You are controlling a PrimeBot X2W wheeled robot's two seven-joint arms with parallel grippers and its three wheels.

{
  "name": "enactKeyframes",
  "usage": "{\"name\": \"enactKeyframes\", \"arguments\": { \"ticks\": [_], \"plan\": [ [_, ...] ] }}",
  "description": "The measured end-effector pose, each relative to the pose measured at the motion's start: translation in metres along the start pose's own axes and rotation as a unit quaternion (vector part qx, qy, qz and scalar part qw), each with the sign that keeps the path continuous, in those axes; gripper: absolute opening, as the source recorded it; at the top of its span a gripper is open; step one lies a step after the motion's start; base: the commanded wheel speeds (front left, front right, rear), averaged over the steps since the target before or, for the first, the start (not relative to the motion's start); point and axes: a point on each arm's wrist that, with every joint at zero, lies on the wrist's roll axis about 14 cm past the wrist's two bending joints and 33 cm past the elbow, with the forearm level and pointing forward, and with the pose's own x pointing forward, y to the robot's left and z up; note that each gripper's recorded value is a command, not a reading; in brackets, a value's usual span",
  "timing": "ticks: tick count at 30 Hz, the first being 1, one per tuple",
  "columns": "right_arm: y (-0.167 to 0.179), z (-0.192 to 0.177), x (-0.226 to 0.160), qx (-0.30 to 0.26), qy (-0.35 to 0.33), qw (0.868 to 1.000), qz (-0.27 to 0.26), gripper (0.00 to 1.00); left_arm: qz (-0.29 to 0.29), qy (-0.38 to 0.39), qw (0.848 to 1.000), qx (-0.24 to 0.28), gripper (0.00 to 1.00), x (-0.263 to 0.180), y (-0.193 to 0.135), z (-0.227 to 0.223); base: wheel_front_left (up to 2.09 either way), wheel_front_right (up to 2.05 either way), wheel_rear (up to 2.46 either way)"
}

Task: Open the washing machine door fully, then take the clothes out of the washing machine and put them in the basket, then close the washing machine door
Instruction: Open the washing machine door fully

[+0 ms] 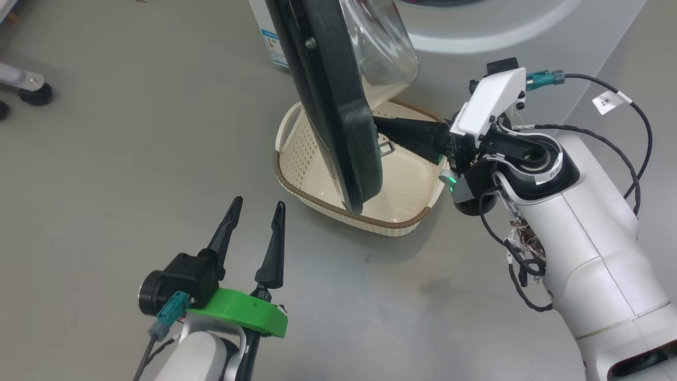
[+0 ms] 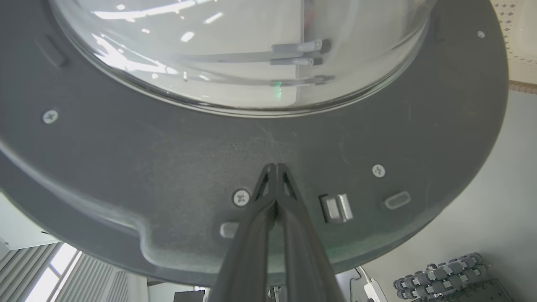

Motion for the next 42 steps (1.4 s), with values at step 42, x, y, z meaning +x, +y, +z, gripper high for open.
{"name": "enactKeyframes", "arguments": {
  "ticks": [42],
  "plan": [
    [-0.024,0.033,-0.164,-0.284,-0.324,0.889,-0.156,0.00,-0.008,-0.044,0.999,0.020,1.00,-0.006,0.004,0.026,0.00,0.00,0.00]
  ]
}}
